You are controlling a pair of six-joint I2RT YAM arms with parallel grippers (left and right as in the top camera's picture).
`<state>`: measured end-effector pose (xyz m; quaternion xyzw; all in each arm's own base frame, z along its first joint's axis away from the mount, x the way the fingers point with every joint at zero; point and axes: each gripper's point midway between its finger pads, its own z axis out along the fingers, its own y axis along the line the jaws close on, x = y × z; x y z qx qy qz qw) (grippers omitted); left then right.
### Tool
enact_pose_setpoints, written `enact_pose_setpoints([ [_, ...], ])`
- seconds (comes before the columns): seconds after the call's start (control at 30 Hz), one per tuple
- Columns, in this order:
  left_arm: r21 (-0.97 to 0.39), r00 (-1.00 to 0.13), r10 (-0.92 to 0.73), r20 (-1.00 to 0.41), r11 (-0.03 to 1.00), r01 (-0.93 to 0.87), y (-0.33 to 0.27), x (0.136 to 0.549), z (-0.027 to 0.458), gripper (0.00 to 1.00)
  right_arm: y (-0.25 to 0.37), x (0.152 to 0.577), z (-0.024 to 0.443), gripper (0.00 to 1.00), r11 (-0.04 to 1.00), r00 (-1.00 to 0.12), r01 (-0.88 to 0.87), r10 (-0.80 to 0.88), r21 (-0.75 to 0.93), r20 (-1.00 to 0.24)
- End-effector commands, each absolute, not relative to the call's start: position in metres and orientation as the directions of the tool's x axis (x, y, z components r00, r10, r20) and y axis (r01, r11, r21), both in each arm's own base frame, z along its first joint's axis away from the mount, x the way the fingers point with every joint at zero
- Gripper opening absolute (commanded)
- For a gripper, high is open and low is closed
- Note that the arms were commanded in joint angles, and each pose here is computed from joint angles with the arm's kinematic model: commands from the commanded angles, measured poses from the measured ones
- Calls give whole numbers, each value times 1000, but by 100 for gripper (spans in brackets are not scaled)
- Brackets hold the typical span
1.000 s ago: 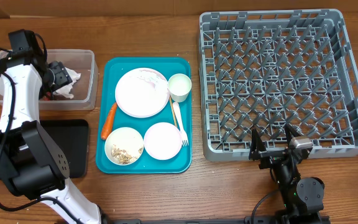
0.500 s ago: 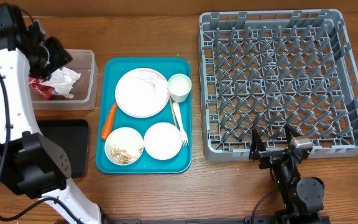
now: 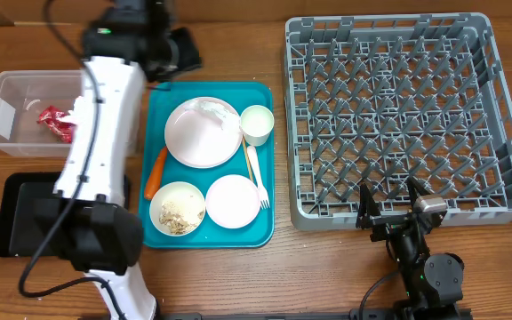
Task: Sort waste into correct bins and load items into the dishwasher rack
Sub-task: 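Return the left gripper to the plate and grasp the remaining tissue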
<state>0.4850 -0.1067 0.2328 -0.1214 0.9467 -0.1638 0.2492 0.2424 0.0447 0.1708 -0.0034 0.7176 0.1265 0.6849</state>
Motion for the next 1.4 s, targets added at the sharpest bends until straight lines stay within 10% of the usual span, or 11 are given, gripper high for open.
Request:
enact_pose_setpoints([
  [0.0, -268, -789, -340, -511, 936, -229, -122, 489, 237, 51, 45, 242, 169, 100, 968, -56, -181, 166, 174, -985],
  [1.37, -33, -929, -342, -140, 940, -341, -141, 469, 44, 66, 45, 242, 169, 100, 968, -56, -181, 166, 174, -985],
])
